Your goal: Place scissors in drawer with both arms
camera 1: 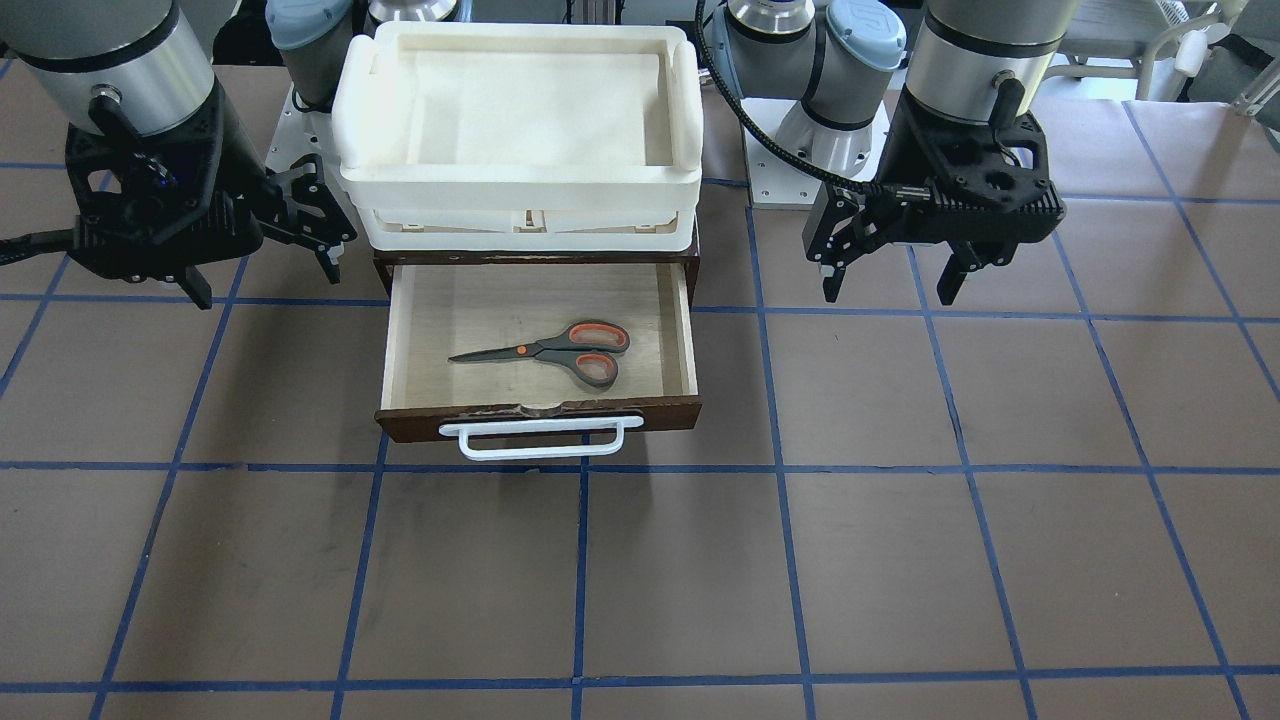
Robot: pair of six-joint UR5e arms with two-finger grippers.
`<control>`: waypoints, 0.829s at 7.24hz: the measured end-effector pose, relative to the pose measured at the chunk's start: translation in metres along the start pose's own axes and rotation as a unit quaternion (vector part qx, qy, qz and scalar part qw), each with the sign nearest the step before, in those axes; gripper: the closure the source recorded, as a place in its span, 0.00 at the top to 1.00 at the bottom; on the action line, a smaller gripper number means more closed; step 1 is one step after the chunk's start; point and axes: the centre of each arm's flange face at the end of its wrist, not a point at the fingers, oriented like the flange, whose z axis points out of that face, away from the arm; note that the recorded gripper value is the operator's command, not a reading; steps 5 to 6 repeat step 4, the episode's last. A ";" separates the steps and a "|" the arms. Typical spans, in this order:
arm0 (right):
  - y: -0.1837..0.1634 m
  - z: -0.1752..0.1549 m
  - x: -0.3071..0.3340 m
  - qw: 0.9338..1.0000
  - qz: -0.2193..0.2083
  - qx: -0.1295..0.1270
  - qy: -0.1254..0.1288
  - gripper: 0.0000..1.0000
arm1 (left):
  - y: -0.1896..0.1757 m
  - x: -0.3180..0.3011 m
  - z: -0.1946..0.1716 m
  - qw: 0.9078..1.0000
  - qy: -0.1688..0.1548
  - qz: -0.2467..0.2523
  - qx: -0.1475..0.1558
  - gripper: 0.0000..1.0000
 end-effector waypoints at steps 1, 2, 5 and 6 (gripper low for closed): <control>-0.001 0.000 0.000 1.000 0.002 0.002 0.001 1.00 | 0.000 0.000 0.001 1.000 0.000 -0.001 -0.001 1.00; -0.001 0.000 0.000 1.000 0.007 0.004 0.001 1.00 | 0.001 0.000 0.001 1.000 0.001 -0.002 -0.001 1.00; -0.002 0.000 0.001 1.000 0.015 0.007 0.002 1.00 | 0.001 0.001 0.000 1.000 0.002 -0.003 -0.001 1.00; -0.002 0.000 0.001 1.000 0.015 0.007 0.002 1.00 | 0.001 0.001 0.000 1.000 0.002 -0.003 -0.001 1.00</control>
